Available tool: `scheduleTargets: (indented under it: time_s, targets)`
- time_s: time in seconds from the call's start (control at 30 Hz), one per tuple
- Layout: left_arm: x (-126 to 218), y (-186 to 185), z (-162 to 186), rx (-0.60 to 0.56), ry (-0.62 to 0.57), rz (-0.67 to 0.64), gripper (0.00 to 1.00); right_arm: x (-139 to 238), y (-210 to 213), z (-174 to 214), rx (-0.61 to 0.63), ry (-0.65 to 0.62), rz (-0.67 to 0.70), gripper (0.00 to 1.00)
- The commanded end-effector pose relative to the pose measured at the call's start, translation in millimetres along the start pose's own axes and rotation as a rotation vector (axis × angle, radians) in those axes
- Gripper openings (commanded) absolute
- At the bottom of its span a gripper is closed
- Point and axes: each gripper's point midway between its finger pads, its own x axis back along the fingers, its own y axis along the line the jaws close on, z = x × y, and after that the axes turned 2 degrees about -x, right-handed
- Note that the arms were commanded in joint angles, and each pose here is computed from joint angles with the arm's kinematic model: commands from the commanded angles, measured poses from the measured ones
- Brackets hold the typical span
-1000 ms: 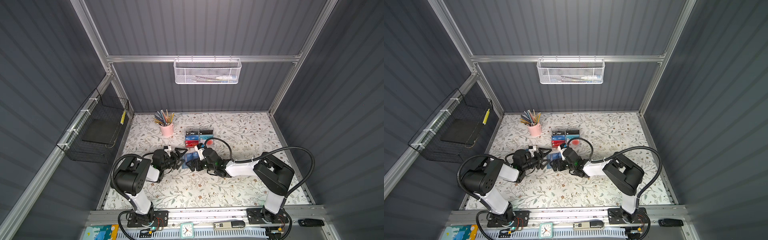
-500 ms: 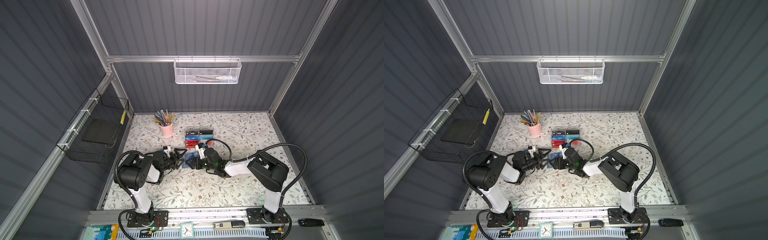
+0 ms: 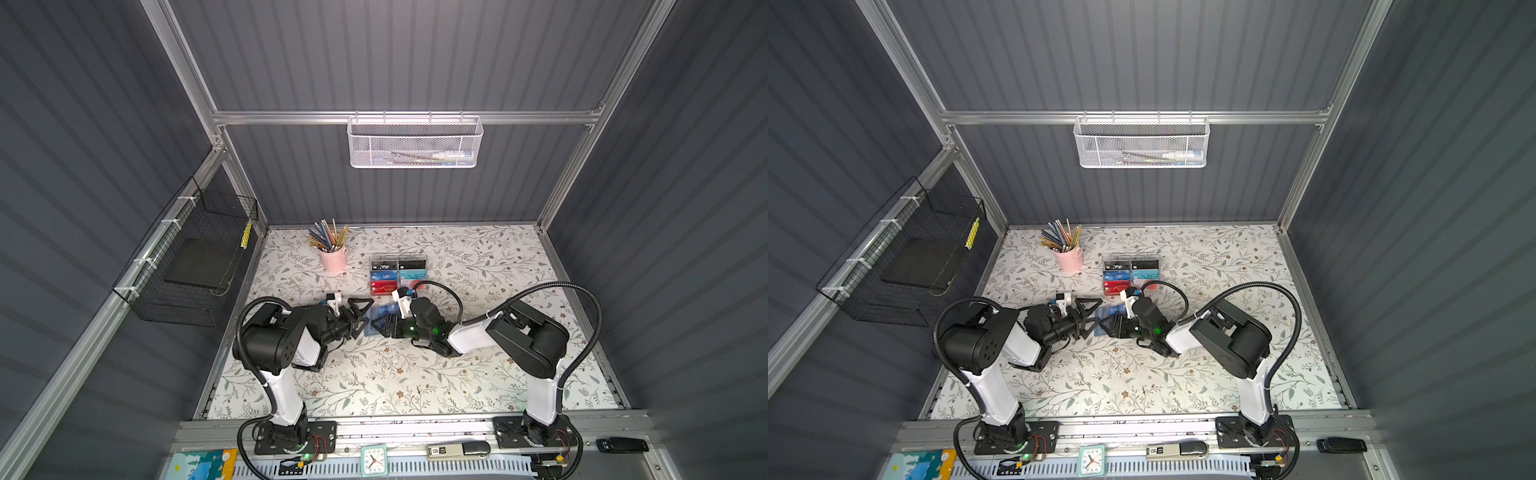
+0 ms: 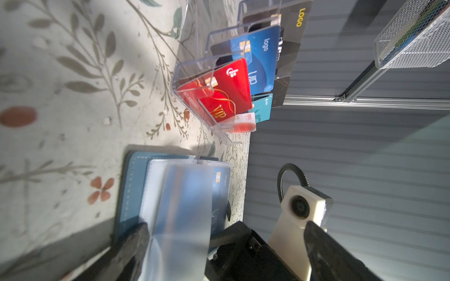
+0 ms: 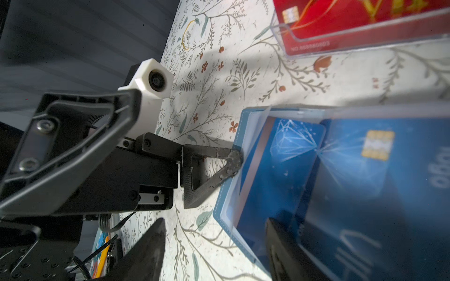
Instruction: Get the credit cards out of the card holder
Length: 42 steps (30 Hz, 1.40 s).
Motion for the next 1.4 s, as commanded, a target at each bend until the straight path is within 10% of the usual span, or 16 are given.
scheduleTargets:
  time_s: [0.0, 1.37]
  targets:
    - [7.6, 52.7, 22.1, 0.151, 0.049, -0.162, 1.0, 13.5, -29.1, 13.6, -0.035, 0.015, 0.103, 0.66]
    - [7.0, 71.7, 27.9, 0.224, 0.044, -0.146, 1.0, 10.9, -14.1, 1.9, -0.071, -0.005, 0.05, 0.52]
